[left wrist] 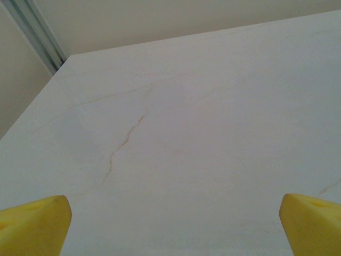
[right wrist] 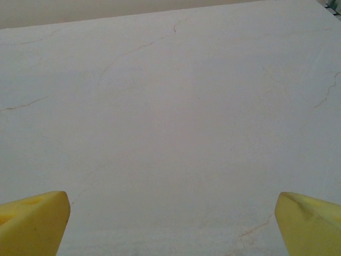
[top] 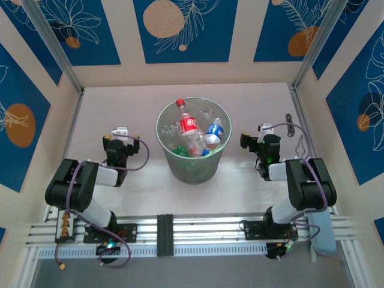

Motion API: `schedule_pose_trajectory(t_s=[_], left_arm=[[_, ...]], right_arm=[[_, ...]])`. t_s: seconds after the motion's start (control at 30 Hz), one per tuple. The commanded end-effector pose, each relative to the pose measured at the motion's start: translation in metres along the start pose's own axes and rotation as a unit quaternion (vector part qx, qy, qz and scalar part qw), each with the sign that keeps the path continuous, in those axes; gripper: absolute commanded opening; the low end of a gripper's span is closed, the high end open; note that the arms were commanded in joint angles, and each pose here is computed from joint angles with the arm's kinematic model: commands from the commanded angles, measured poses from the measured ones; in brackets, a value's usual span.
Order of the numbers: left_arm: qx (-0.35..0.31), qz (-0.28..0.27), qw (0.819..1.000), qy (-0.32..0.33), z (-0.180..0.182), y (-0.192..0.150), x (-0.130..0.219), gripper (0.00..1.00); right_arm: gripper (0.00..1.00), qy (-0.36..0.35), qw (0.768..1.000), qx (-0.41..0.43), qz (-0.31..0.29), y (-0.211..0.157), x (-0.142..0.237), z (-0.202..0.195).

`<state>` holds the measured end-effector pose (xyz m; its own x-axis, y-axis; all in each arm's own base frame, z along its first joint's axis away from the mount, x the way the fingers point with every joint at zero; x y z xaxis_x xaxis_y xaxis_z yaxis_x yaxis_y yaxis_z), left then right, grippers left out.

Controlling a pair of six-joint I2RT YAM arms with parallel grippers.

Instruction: Put the plastic bottles in the bin

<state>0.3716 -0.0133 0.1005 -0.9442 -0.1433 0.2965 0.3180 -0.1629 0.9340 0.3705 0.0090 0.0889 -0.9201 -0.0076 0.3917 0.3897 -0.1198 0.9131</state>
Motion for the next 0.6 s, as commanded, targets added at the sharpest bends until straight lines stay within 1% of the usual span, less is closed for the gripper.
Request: schedule_pose_trajectory(t_s=[0.0,0.57], left_arm=[[0.007,-0.010,1.000,-0.001,0.0024,0.0021,-0.0004,1.00],[0.007,-0.010,1.000,-0.001,0.0022,0.0023,-0.0001,1.00]], right_arm=[[0.99,0.008,1.000,-0.005,-0.018,0.0136,-0.0018,0.0028],[0.99,0.010,1.000,-0.006,-0.017,0.0138,-0.0019,0.0029]])
Point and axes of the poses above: each hand's point on the last joint's axis, 136 mm out from that joint toward the fingers, its own x axis back along the fingers, its own z axis along the line the jaws close on, y = z × x, the point moved 2 cm from there along x, back along the fingers, and after that the axes turned 2 degrees about -x, right-handed, at the moved point
